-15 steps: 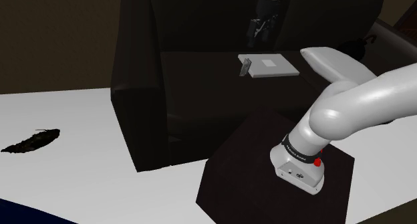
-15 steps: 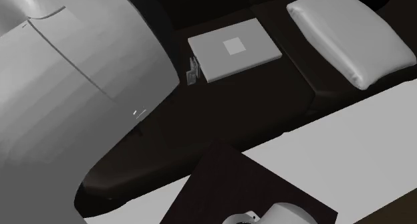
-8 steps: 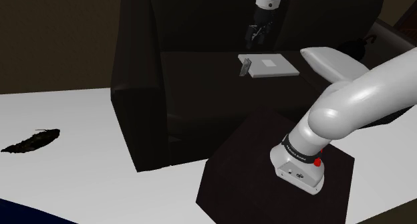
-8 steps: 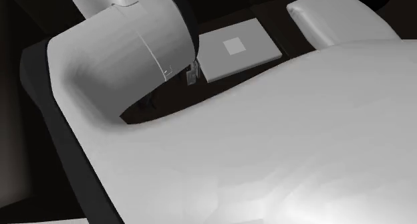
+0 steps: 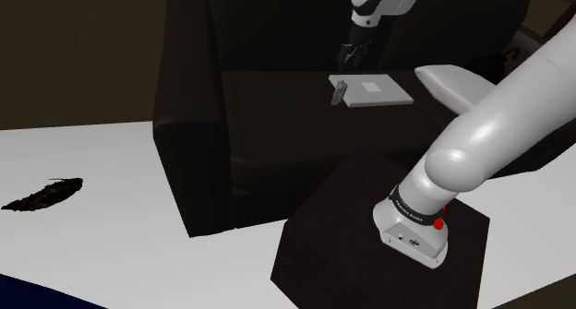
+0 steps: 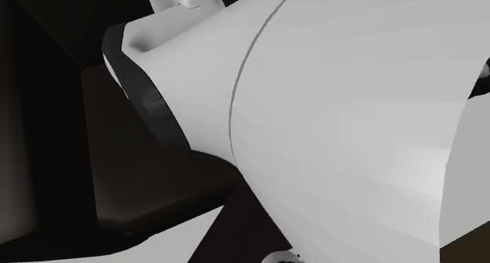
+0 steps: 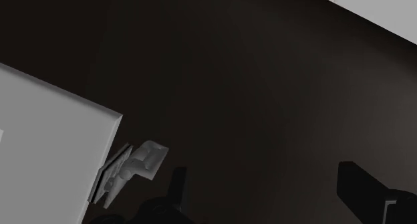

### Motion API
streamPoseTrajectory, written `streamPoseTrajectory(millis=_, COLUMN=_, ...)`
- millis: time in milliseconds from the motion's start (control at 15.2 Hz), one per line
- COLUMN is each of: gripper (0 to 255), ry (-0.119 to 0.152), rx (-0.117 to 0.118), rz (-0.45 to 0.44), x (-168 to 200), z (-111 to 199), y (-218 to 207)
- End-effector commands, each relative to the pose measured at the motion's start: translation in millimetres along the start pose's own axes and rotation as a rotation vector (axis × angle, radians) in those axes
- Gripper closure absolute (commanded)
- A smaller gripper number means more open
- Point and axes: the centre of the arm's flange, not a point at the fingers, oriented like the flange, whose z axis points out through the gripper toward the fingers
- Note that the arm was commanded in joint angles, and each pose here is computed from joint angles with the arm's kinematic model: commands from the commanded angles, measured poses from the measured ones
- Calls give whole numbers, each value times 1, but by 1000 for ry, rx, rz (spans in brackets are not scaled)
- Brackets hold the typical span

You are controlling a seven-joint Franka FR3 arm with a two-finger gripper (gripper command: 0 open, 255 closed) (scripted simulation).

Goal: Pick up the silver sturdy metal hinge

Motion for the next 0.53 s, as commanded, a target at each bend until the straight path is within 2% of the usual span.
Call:
streamPoseTrajectory(millis=0, gripper=0, ry=9, rx=6, rz=5, x=11, z=14, y=21)
streamPoseTrajectory(millis=462, gripper=0, ry=36, rx=33, rz=23, x=50, z=66, y=88)
